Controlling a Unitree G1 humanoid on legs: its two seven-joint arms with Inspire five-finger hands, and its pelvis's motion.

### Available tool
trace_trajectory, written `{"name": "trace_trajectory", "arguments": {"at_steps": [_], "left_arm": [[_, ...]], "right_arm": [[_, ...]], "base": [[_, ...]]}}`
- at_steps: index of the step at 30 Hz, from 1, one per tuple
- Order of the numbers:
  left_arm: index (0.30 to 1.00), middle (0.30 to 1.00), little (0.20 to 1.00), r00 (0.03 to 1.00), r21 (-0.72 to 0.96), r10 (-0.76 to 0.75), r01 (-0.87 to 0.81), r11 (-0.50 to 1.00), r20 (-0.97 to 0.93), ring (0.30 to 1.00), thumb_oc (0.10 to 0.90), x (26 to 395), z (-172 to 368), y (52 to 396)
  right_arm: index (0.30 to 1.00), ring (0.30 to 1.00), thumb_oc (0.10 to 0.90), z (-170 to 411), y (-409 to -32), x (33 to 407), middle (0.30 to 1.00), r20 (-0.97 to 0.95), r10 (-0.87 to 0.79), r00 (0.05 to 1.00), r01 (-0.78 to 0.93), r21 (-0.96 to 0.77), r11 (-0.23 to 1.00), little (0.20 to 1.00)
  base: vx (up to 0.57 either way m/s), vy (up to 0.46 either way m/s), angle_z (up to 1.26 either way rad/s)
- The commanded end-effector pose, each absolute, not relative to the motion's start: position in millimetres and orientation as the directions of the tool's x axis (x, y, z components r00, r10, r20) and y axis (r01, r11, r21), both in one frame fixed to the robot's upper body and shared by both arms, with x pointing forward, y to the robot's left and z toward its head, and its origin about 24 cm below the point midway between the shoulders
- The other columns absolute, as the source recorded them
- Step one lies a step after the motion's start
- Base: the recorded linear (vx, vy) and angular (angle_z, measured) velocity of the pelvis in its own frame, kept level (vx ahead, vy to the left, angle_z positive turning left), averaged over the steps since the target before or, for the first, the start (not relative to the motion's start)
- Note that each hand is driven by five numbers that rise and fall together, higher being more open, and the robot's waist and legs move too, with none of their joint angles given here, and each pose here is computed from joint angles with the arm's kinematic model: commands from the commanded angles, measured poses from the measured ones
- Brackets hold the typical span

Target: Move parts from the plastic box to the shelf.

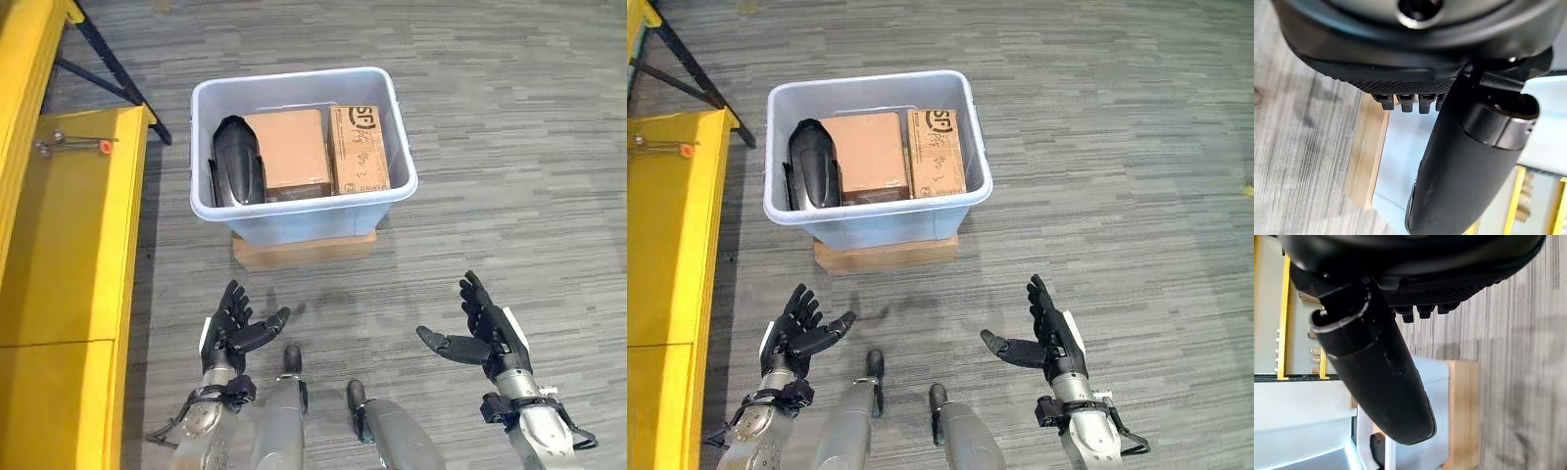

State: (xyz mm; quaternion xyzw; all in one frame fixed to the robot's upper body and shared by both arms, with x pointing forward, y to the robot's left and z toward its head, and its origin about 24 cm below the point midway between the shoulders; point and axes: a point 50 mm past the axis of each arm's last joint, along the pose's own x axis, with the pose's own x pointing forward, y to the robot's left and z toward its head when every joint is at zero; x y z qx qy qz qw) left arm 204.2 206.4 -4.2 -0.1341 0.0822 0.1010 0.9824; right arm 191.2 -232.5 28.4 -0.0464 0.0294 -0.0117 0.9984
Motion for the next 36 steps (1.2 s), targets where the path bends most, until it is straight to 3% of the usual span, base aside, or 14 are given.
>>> {"name": "trace_trajectory", "arguments": {"at_steps": [1,23,36], "left_arm": [[1.0,1.0,1.0,0.981,-0.183,0.192,-0.191,0.964,-0.015,1.0,0.9,192,30,228],[1.0,1.0,1.0,0.988,-0.101,0.156,-0.153,0.983,0.014,1.0,0.9,205,39,231],[1.0,1.0,1.0,0.985,-0.158,0.171,-0.173,0.972,-0.028,1.0,0.9,199,27,226]], "right_arm": [[1.0,1.0,0.9,59,-231,195,1.0,0.115,0.012,0.993,-0.002,-0.086,0.996,1.0],[1.0,1.0,0.9,64,-210,208,1.0,0.165,0.052,0.985,-0.042,-0.067,0.997,1.0],[1.0,1.0,0.9,63,-215,208,1.0,0.134,0.094,0.986,-0.08,-0.107,0.991,1.0]], "base": [[0.14,0.12,-0.16],[0.11,0.13,0.07],[0.1,-0.092,0.16]]}}
